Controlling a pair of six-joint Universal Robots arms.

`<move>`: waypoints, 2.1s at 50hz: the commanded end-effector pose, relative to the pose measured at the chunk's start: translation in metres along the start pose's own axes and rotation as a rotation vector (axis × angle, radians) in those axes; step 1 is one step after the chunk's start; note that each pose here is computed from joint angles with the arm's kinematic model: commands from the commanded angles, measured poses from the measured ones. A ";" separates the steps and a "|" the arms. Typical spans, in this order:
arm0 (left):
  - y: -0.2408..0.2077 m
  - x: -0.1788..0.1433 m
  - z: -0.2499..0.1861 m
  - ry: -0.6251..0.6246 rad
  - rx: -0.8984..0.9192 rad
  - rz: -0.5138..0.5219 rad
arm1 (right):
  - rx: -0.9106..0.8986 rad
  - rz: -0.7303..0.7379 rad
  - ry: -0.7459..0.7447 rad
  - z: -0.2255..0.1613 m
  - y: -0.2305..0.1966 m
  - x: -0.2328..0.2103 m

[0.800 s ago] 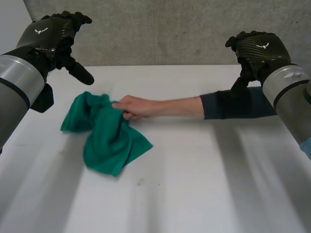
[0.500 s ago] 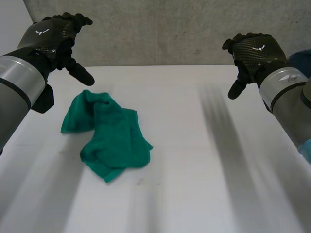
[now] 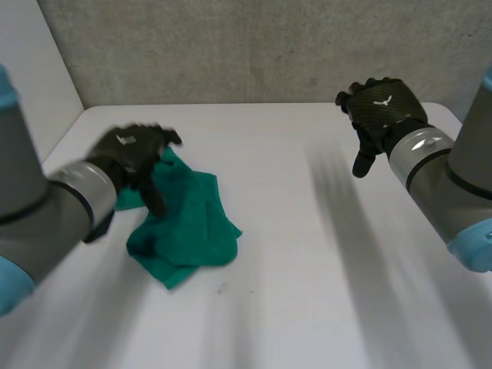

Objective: Fold the towel.

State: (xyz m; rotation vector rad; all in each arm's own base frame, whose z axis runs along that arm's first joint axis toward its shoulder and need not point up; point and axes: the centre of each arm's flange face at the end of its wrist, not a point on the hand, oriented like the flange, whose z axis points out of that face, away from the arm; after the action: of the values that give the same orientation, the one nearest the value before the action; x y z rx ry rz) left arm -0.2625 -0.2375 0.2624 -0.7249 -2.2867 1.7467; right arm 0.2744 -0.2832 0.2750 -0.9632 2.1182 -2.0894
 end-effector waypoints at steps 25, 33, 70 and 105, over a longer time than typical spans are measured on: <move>-0.024 0.023 -0.004 -0.106 0.272 0.004 | -0.016 0.030 -0.005 0.017 0.009 -0.004; -0.088 0.011 -0.061 -0.116 0.486 0.034 | 0.008 0.261 -0.214 0.052 0.029 -0.021; -0.111 0.009 -0.099 -0.090 0.584 0.091 | -0.135 0.928 -0.587 0.087 0.056 -0.142; 0.074 -0.007 0.069 -0.120 0.055 0.063 | -0.155 0.153 -0.201 0.040 0.041 -0.032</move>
State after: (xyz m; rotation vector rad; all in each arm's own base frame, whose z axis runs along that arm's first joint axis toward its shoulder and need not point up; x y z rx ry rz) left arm -0.2689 -0.2591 0.2297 -0.6850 -2.1471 2.0436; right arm 0.3021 -0.3068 0.2629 -0.8674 2.0774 -1.8186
